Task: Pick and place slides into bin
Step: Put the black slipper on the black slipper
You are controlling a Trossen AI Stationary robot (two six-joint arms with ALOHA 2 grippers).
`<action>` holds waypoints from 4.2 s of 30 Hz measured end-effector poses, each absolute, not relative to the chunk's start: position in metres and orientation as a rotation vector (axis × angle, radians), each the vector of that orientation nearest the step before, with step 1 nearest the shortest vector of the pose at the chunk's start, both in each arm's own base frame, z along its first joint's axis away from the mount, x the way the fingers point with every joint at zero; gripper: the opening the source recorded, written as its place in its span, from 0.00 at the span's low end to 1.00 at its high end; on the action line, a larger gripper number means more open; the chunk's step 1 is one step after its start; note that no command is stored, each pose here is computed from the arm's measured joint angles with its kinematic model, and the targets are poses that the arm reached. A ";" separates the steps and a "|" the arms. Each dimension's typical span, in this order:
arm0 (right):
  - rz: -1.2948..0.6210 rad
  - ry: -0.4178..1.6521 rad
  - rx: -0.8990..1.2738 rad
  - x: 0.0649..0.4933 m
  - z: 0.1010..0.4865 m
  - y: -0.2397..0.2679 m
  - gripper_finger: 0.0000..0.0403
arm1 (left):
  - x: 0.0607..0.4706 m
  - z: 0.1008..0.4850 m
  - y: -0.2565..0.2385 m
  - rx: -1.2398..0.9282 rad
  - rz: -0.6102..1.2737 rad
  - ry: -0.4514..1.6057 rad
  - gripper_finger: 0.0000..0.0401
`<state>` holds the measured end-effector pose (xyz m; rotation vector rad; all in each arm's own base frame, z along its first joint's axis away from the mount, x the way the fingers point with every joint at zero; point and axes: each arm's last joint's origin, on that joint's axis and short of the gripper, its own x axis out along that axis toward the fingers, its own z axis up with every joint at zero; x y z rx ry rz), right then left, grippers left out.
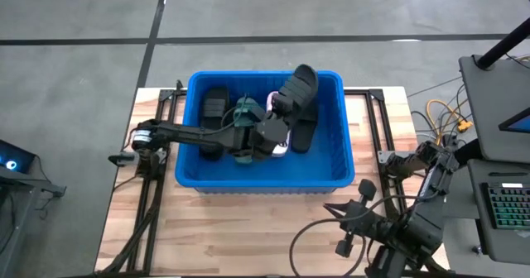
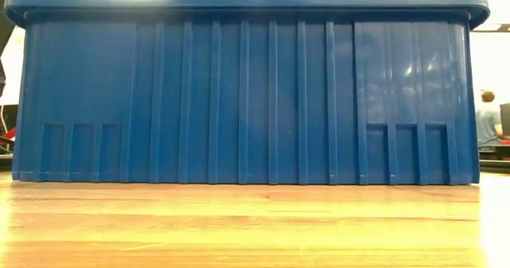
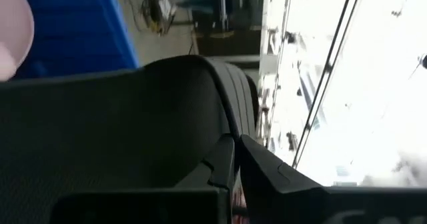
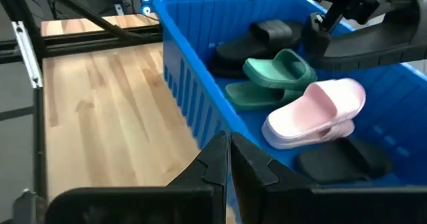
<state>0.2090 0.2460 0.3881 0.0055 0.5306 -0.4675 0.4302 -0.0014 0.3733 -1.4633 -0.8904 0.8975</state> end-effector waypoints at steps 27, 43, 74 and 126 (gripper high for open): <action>-0.688 0.683 -0.023 0.253 0.428 0.112 0.02 | 0.431 0.373 0.072 -1.456 0.859 -0.759 0.00; -0.570 0.700 -0.113 0.162 0.446 0.060 0.02 | 0.427 0.376 0.013 -1.276 1.092 -1.037 0.00; -0.368 0.870 -0.352 0.140 0.422 0.052 0.02 | 0.505 0.361 -0.015 -1.287 1.119 -1.179 0.00; -0.420 0.801 -0.274 0.131 0.428 0.046 0.02 | 0.512 0.275 0.030 -1.550 1.091 -0.787 0.00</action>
